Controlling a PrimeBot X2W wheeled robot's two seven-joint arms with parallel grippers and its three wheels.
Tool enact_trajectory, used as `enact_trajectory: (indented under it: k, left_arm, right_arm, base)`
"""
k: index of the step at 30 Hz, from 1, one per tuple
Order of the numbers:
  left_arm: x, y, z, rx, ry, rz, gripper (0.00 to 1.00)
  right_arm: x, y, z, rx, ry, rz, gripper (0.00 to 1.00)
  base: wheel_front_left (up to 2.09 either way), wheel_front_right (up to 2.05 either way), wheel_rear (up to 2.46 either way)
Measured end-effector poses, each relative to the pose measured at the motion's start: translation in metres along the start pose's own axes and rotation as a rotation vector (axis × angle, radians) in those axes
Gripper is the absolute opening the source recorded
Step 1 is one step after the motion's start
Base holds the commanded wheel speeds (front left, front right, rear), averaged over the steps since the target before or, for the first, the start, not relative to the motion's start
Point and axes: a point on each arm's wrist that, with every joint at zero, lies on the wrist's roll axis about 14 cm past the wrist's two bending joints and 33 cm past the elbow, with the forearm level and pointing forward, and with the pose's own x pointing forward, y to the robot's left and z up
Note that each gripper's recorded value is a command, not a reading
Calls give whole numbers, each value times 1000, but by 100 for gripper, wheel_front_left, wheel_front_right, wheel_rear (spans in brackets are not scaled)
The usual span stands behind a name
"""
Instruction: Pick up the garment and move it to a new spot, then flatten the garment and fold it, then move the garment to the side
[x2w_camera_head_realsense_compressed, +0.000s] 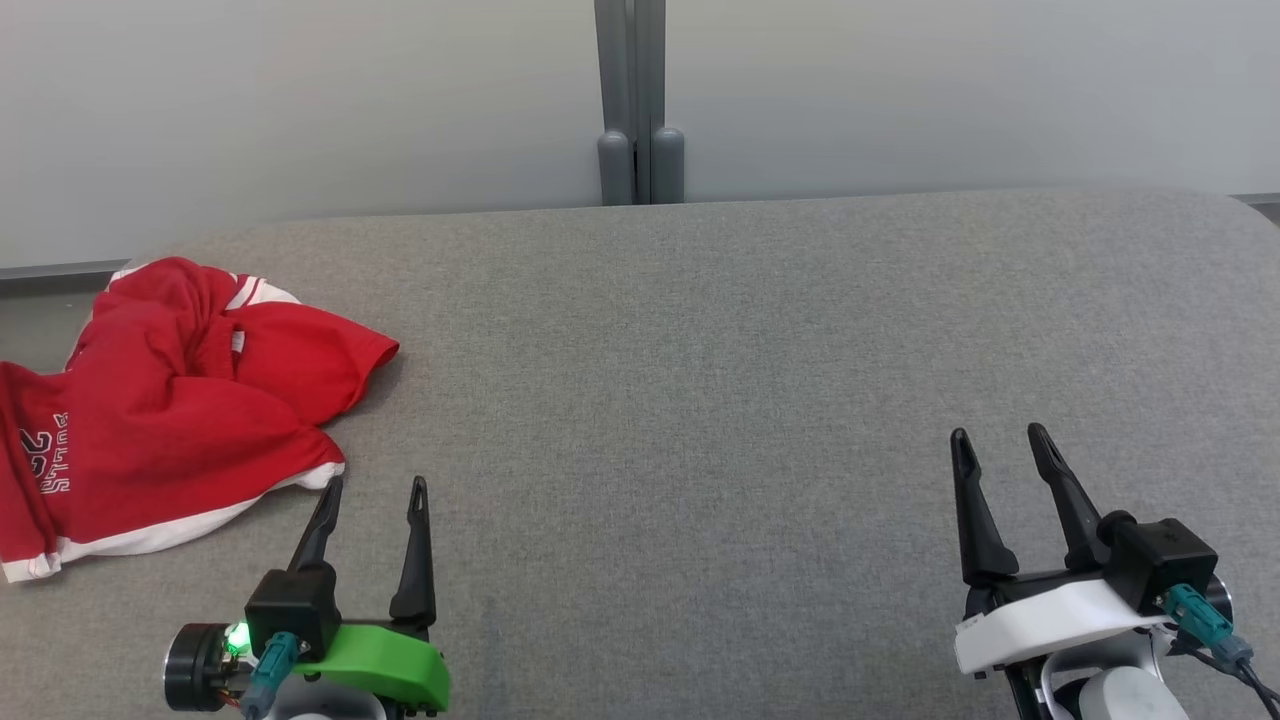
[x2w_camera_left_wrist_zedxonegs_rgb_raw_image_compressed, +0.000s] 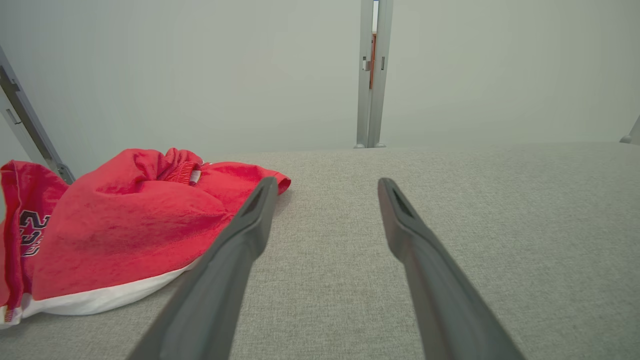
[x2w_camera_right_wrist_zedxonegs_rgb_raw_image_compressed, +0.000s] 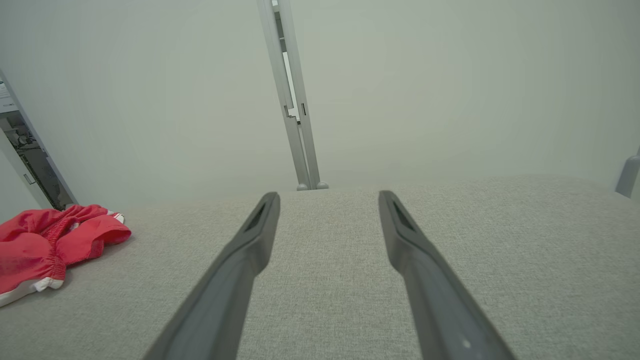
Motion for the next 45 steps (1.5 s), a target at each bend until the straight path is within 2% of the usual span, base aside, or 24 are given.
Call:
enact_trajectory:
  k: [31, 37, 45]
  left_arm:
    - [-4, 20, 6, 7, 4, 58, 100]
    - [-12, 36, 10, 20, 0, 107, 100]
    - [-37, 74, 11, 42, 7, 221, 100]
  right_arm:
    - [-2, 1, -15, 21, 45, -2, 100]
    - [5, 12, -19, 28, 56, 34, 100]
    - [17, 41, -29, 45, 79, 123, 100]
  base:
    - [0, 0, 0]
    - [0, 0, 0]
    - [0, 0, 0]
